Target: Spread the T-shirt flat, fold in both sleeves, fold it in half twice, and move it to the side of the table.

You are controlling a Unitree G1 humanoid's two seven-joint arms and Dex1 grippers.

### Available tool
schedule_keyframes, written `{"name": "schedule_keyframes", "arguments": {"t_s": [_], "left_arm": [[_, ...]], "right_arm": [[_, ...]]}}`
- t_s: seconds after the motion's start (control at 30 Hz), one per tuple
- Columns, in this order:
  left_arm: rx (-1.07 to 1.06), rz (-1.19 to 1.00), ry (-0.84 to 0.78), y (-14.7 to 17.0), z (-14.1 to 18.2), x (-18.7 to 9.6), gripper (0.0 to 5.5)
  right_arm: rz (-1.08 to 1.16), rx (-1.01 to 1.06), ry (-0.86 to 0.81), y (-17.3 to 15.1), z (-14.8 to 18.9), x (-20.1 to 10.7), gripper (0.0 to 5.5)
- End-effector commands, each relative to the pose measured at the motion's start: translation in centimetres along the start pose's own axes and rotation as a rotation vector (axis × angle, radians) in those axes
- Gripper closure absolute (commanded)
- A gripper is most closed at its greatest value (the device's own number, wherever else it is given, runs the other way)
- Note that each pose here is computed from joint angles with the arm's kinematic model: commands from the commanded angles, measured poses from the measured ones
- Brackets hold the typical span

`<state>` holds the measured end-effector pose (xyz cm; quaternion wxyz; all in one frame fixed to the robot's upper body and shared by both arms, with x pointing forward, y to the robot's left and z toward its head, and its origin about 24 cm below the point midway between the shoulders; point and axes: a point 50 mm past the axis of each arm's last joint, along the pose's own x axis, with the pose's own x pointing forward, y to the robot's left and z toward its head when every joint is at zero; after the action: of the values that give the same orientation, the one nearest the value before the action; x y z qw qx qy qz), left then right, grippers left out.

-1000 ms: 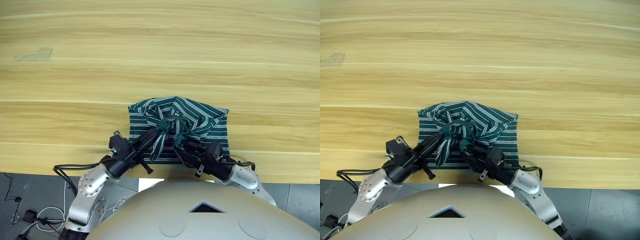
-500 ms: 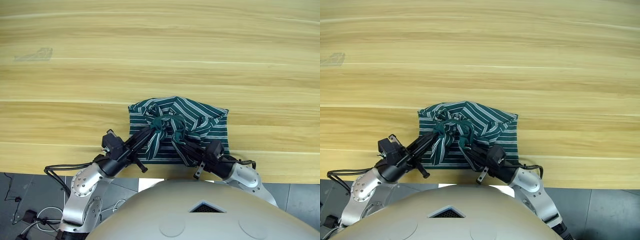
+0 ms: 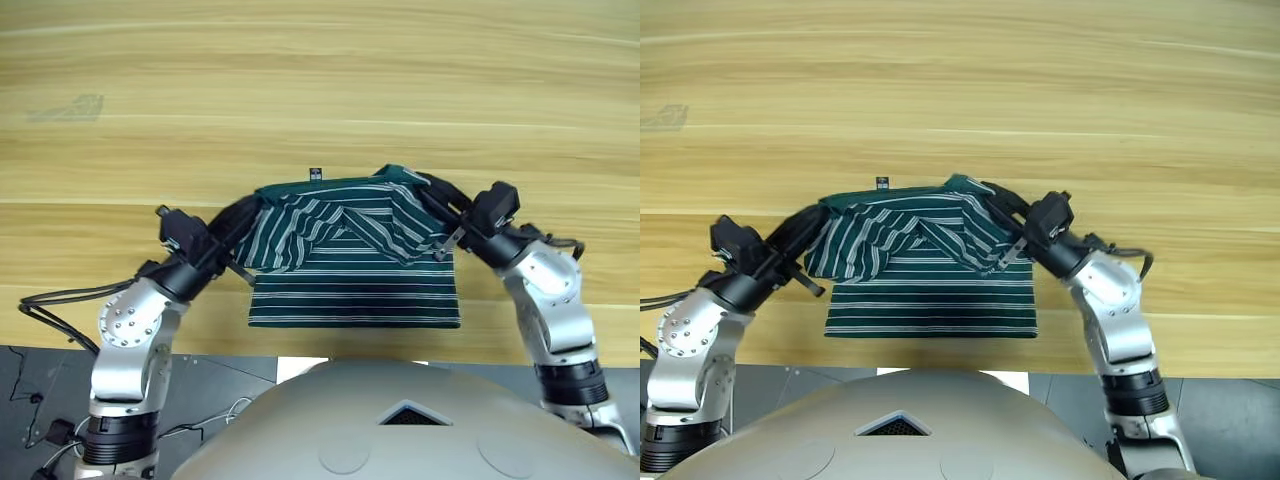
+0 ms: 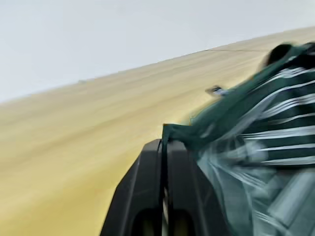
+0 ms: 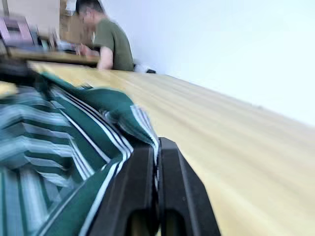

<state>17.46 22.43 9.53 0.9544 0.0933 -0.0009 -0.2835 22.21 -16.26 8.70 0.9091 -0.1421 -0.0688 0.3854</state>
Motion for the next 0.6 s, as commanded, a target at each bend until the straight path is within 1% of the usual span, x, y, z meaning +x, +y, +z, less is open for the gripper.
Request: {"name": "schedule_keyframes", "arguments": {"t_s": [0.03, 0.1, 0.23, 0.33, 0.4, 0.47, 0.6], "left_arm": [[0.245, 0.039, -0.096, 4.8, 5.5, 3.9, 5.5], [0.312, 0.024, -0.109, 6.1, 7.1, 6.2, 5.5], [0.498, -0.013, -0.089, 8.5, 10.8, 13.1, 5.5], [0.622, 0.033, -0.075, 9.8, 13.8, 17.8, 5.5], [0.731, 0.118, -0.06, 10.5, 17.0, 20.8, 5.5], [0.81, 0.207, -0.068, 10.9, 20.1, 22.2, 5.5], [0.867, 0.335, -0.176, 11.5, 24.9, 21.9, 5.5]], "right_arm": [[-0.043, -0.284, -0.042, -6.3, 2.5, 3.1, 5.46], [-0.04, -0.342, -0.058, -8.0, 3.2, 4.8, 5.46], [-0.07, -0.469, -0.074, -12.9, 6.7, 9.3, 5.46], [-0.144, -0.534, -0.033, -15.8, 9.3, 11.9, 5.46], [-0.242, -0.583, -0.004, -17.7, 11.7, 13.0, 5.46], [-0.33, -0.63, -0.009, -18.9, 14.0, 13.4, 5.46], [-0.414, -0.675, -0.089, -19.8, 17.2, 13.3, 5.46]]}}
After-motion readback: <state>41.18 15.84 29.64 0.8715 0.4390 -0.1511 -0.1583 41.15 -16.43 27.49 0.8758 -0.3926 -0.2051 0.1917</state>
